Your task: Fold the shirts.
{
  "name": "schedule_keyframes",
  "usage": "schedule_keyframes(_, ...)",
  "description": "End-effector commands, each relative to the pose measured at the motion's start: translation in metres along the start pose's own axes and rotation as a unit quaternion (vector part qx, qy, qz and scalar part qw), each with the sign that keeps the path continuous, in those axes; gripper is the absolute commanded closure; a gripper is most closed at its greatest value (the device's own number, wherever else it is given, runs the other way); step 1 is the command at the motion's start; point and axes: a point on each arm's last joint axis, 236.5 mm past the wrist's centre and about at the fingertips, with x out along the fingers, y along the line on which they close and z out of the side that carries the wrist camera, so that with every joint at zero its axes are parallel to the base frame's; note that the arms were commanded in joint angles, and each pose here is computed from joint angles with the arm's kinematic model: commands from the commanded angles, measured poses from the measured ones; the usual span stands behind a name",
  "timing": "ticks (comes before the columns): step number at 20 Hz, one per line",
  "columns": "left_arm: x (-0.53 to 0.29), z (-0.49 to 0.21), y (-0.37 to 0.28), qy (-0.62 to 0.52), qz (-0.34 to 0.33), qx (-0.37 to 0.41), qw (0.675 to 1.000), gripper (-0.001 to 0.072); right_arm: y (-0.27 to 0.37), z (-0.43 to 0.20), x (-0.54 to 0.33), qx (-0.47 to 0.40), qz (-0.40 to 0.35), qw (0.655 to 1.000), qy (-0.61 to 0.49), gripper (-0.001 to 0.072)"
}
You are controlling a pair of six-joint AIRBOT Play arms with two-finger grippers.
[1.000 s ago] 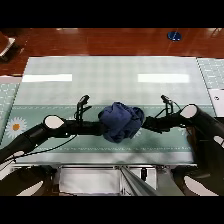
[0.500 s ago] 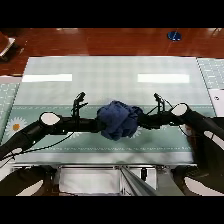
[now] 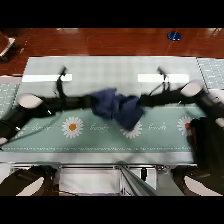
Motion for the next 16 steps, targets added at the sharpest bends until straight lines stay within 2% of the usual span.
schedule_keyframes(1, -0.066, 0.114, -0.058, -0.133, -0.023, 0.072, 0.988, 0.0678, 0.053, 0.089, -0.118, -0.103, -0.036, 0.987, -0.12, 0.0691)
schedule_keyframes(5, -0.163, 0.193, -0.153, -0.249, -0.049, 0.182, 0.95, 0.0678, 0.132, 0.118, -0.274, -0.224, -0.09, 0.936, -0.255, 0.0691)
schedule_keyframes(7, -0.206, 0.202, -0.182, -0.278, -0.022, 0.233, 0.932, 0.0678, 0.151, 0.102, -0.344, -0.25, -0.134, 0.904, -0.319, 0.0691)
schedule_keyframes(11, -0.252, 0.177, -0.205, -0.282, 0.045, 0.28, 0.917, 0.0678, 0.171, 0.043, -0.42, -0.271, -0.164, 0.865, -0.389, 0.0691)
schedule_keyframes(16, -0.266, 0.115, -0.22, -0.233, 0.083, 0.323, 0.913, 0.0678, 0.163, -0.006, -0.446, -0.248, -0.186, 0.864, -0.396, 0.0691)
